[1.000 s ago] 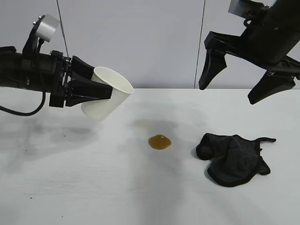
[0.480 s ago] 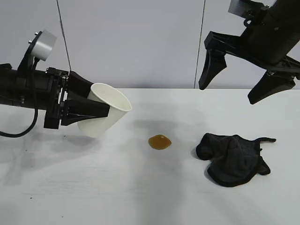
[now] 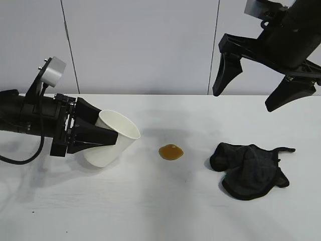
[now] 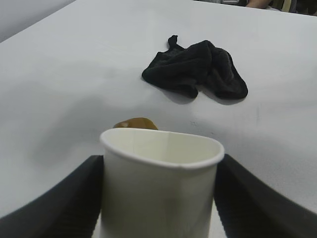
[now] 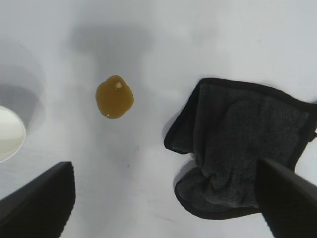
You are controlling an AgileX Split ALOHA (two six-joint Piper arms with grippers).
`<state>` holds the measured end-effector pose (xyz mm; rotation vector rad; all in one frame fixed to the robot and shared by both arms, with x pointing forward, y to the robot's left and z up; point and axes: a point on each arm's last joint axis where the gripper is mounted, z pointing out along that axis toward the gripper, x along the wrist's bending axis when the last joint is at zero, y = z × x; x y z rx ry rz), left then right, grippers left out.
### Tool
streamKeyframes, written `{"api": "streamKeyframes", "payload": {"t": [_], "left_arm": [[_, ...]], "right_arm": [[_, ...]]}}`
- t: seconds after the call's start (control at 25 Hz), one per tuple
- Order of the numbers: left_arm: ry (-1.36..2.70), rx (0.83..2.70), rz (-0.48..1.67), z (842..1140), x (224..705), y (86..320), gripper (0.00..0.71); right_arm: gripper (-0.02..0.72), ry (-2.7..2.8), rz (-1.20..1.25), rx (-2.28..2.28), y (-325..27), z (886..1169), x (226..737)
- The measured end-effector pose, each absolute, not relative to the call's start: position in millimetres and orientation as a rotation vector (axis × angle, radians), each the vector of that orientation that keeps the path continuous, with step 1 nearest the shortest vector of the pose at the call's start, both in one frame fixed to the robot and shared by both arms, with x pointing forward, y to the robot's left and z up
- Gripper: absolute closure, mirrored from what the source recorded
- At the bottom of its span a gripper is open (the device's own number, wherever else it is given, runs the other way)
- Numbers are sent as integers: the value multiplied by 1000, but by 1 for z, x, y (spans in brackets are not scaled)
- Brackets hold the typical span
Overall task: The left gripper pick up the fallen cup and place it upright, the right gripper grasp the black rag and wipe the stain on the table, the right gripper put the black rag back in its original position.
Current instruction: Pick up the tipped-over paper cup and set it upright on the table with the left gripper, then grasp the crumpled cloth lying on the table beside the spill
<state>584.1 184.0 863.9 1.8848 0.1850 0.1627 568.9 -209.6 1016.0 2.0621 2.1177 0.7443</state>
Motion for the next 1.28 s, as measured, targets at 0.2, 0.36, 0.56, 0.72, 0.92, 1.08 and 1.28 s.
{"api": "streamKeyframes", "payload": {"t": [0.2, 0.36, 0.56, 0.72, 0.92, 1.08, 1.28], "left_arm": [[186, 1886, 160, 863, 583, 184, 247], [211, 1886, 138, 861, 580, 184, 145], [245, 1881, 113, 861, 580, 184, 42], [336, 1853, 65, 876, 581, 184, 22], [414, 1854, 88, 918, 582, 186, 17], [705, 1928, 39, 942, 580, 195, 17], [1034, 1906, -31, 984, 584, 204, 17]], "right_arm": [[22, 2118, 744, 2062, -210, 1016, 569], [22, 2117, 747, 2066, -209, 1016, 569], [22, 2114, 754, 2073, -209, 1016, 569], [22, 2113, 757, 2076, -209, 1016, 569], [22, 2116, 754, 2076, -209, 1016, 569], [22, 2119, 751, 2078, -209, 1016, 568], [22, 2120, 749, 2079, -209, 1016, 568]]}}
